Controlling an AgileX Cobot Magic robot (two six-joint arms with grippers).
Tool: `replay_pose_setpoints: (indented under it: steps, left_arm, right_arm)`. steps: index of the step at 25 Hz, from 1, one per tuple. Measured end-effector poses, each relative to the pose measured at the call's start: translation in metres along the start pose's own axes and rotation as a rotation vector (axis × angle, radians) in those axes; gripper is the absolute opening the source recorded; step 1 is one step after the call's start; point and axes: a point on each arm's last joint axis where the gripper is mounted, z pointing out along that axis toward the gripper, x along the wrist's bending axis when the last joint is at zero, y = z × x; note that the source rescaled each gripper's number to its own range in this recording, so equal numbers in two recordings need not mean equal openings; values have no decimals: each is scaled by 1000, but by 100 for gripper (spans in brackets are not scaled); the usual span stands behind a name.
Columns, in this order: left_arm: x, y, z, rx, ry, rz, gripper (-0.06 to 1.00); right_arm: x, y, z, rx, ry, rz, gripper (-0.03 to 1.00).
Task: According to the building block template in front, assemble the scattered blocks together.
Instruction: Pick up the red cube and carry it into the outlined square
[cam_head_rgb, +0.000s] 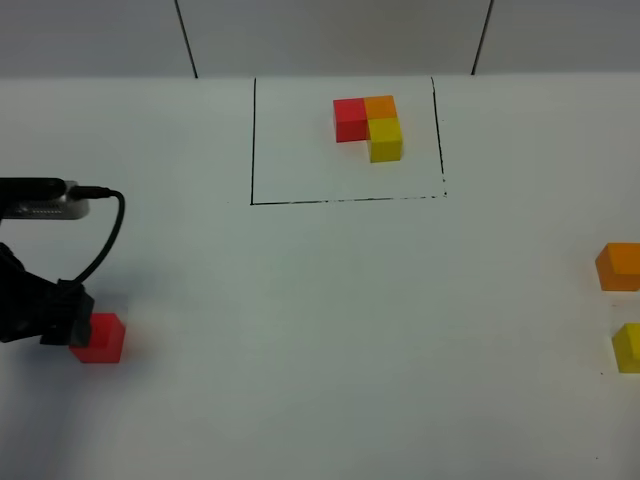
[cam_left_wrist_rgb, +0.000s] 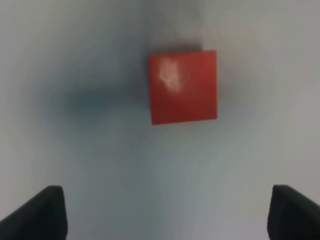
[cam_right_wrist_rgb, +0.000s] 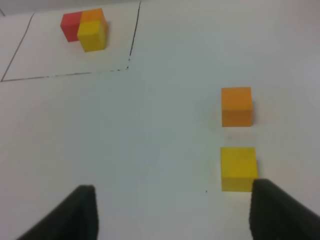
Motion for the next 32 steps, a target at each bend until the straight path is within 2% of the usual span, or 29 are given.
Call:
replay_pose_setpoints:
  steps: [6, 14, 22, 32]
  left_arm:
    - [-4, 7, 22, 55, 6, -27, 77]
    - [-6, 15, 38, 23, 2, -52, 77]
    - [-4, 19, 61, 86, 9, -64, 76]
    - [-3, 25, 81, 79, 16, -69, 75]
  right_arm:
    - [0, 0, 0, 0, 0, 0, 36]
    - [0, 0, 0, 0, 0, 0, 36]
    - [0, 0, 0, 0, 0, 0, 36]
    - [0, 0, 0, 0, 0, 0, 36]
